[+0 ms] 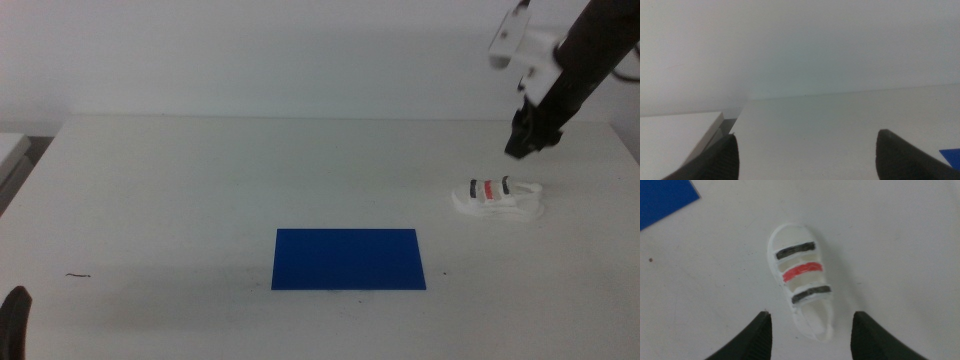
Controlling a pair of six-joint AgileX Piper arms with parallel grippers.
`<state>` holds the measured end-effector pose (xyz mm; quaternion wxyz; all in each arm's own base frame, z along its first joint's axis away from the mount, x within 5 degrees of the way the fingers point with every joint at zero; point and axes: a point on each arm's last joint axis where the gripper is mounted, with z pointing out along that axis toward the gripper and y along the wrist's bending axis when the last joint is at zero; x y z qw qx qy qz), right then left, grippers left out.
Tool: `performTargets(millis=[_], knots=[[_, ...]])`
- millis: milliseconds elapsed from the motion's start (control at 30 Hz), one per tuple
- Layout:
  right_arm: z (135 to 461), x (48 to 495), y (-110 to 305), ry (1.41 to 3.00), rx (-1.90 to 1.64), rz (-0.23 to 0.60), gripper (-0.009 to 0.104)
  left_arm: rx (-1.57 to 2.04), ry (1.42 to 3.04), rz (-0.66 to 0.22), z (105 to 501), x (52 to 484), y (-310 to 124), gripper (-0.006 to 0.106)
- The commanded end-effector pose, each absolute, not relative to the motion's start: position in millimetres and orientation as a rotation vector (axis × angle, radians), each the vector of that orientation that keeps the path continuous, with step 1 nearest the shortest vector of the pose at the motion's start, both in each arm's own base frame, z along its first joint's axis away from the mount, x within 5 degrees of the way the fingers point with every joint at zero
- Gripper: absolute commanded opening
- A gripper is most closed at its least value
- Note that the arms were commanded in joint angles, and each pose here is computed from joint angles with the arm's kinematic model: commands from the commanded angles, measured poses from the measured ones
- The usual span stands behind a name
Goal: Use one arm to grab the shoe from the table and place it on the mat.
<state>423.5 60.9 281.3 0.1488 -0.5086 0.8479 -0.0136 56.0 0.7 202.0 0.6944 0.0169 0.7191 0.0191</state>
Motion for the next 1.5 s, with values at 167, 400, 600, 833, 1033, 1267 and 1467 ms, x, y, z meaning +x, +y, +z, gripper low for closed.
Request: performTargets(millis=[167,400,600,833,1033,1267,1467], knots=[[253.7,434.8,59.8,2.491,-1.495,-0.012,0.041,0.035,1.598,0.037,202.7,56.4,0.5,0.094],[251.6,435.6,57.2,2.498,-1.523,-0.063,0.041,0.035,1.598,0.037,202.7,56.4,0.5,0.094],[242.2,441.0,56.5,2.391,-1.688,-0.109,0.083,0.035,1.598,0.037,202.7,56.4,0.5,0.094],[218.5,448.2,56.0,2.390,-1.761,-0.108,0.092,0.035,1.598,0.037,202.7,56.4,0.5,0.094],[188.4,457.2,56.0,2.409,-1.787,-0.105,0.092,0.035,1.598,0.037,202.7,56.4,0.5,0.094],[181.0,454.2,61.0,2.472,-1.800,-0.105,0.019,0.035,1.598,0.037,202.7,56.4,0.5,0.094],[229.2,430.0,116.1,2.478,-1.699,-0.179,0.000,0.035,1.598,0.037,202.7,56.4,0.5,0.094]])
